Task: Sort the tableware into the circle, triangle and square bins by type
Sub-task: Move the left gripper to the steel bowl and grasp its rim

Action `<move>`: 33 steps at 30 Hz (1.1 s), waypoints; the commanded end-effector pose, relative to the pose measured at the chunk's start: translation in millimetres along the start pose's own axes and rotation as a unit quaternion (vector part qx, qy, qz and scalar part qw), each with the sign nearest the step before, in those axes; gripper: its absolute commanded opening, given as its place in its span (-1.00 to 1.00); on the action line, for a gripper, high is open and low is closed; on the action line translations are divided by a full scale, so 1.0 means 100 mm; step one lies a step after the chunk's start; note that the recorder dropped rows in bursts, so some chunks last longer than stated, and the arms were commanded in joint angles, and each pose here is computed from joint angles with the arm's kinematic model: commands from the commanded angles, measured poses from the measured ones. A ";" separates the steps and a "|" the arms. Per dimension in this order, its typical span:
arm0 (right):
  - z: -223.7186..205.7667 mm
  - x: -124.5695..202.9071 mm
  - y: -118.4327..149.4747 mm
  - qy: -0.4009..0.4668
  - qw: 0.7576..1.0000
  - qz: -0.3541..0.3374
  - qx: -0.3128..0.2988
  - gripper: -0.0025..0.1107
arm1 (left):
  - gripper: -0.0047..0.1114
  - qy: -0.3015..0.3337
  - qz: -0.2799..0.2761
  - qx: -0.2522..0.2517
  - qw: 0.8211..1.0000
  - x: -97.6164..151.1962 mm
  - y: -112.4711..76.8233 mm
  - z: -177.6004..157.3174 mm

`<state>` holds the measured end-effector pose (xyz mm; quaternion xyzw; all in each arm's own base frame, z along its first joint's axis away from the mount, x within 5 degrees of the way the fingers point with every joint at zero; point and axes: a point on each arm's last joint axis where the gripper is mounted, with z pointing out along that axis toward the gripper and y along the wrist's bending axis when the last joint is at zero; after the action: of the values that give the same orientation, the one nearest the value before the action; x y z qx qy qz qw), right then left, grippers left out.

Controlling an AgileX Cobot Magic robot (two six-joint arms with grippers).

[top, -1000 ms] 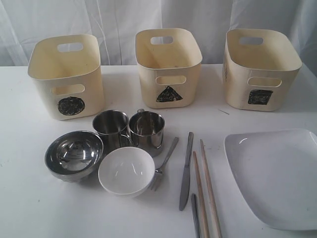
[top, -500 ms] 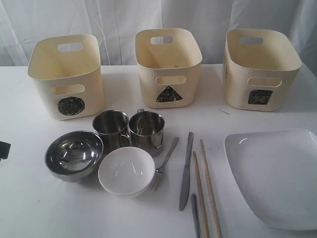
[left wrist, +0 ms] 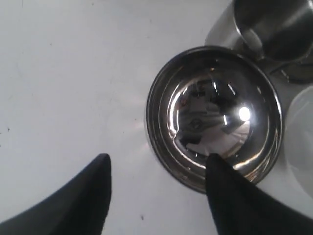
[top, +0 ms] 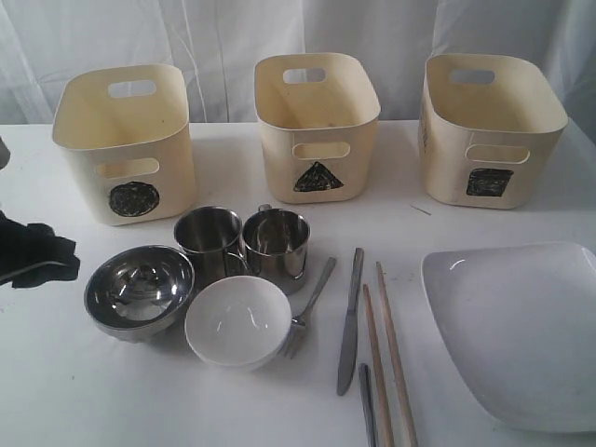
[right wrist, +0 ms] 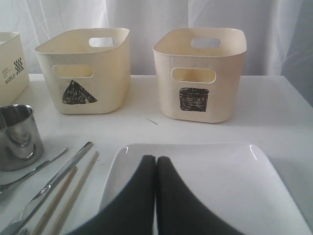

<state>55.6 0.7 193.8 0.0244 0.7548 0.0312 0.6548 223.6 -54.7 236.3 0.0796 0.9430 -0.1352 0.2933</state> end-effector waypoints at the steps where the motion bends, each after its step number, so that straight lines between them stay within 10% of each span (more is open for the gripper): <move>1: 0.00 0.01 0.00 -0.003 1.000 0.004 -0.002 -0.96 | 0.22 -0.001 -0.024 0.028 0.999 -0.05 -0.03 0.10; 33: 0.00 0.01 0.00 -0.004 1.000 0.004 -0.002 -0.96 | 0.22 0.108 0.042 0.027 0.993 -0.13 0.15 0.88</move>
<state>55.6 0.7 193.8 0.0267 0.7547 0.0331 0.6547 282.0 -68.3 175.9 0.1433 0.9593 -0.1387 0.1997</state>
